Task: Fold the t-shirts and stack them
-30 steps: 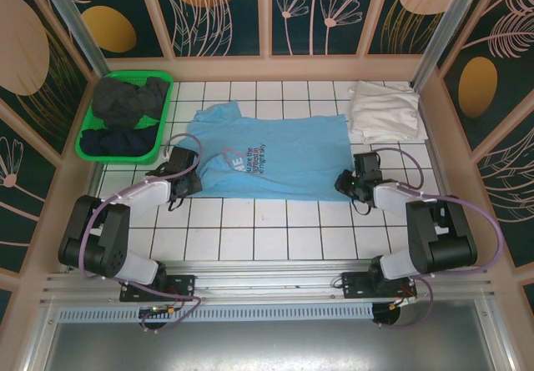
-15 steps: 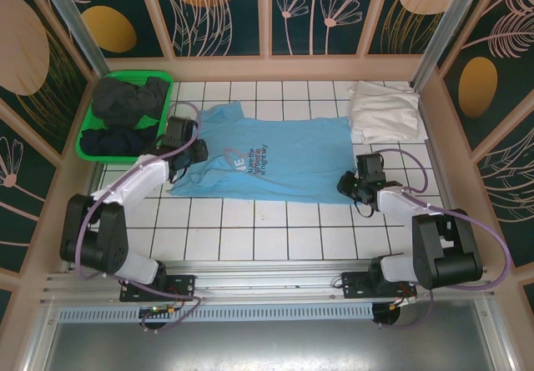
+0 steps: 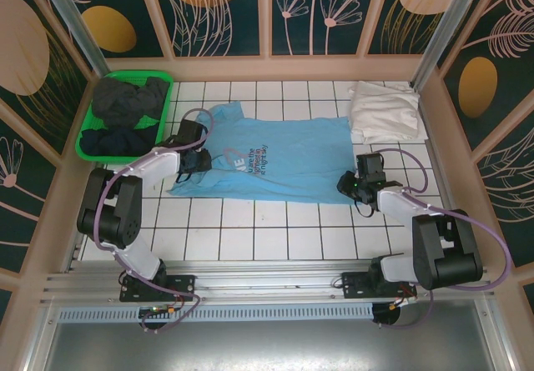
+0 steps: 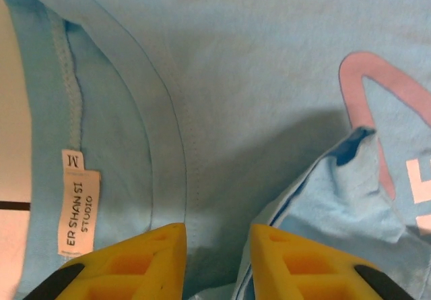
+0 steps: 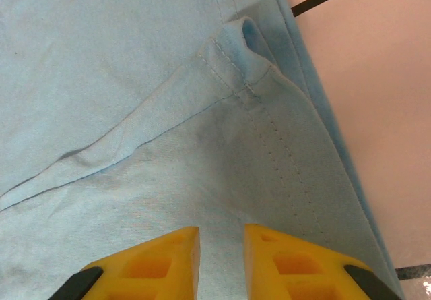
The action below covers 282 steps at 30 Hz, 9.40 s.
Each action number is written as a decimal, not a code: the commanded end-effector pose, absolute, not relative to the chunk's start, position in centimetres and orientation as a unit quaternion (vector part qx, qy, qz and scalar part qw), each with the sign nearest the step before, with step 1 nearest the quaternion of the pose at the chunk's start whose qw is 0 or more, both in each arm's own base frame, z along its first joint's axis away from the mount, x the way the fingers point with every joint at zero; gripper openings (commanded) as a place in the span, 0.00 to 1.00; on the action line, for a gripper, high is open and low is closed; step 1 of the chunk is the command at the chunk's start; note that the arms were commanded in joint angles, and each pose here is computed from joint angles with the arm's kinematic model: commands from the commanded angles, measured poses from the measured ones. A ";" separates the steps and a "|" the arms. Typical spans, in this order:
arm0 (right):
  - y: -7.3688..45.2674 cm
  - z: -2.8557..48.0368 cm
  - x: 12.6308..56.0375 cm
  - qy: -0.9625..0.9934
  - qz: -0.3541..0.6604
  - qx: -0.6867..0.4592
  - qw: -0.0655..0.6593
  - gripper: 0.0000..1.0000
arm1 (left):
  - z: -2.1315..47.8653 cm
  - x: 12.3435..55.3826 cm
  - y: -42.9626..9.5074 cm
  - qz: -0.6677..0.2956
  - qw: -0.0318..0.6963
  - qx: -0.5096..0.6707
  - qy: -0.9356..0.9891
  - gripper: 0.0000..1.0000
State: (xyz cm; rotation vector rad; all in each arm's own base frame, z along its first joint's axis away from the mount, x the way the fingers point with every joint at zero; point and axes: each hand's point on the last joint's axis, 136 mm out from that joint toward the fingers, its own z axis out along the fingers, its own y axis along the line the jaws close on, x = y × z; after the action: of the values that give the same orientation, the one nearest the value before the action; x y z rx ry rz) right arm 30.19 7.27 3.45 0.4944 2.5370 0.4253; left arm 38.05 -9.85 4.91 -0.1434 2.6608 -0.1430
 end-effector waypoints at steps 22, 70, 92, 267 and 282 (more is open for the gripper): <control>7.0 3.6 31.0 0.934 0.156 0.183 0.266 0.24 | 8.6 41.1 -12.1 -0.071 0.276 0.067 0.956 0.00; 8.1 3.6 30.7 0.936 0.164 0.168 0.261 0.24 | 10.3 45.9 -11.8 -0.055 0.350 0.015 0.935 0.98; 5.6 0.6 28.1 0.928 0.141 0.257 0.229 0.24 | 3.5 33.2 -4.3 0.001 0.247 -0.161 0.956 0.00; 3.3 2.7 28.2 0.915 0.139 0.267 0.267 0.29 | 8.9 41.5 -11.6 0.051 0.328 -0.060 0.941 0.98; 3.3 3.9 28.7 0.914 0.140 0.258 0.281 0.29 | 3.4 28.4 -7.3 -0.001 0.229 -0.140 0.963 0.74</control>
State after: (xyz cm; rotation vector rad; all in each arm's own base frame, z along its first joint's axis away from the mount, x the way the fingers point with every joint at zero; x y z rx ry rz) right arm 28.34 3.80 3.44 0.7068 2.4488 0.4058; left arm 30.93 -7.18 5.56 -0.3114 2.5774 0.0546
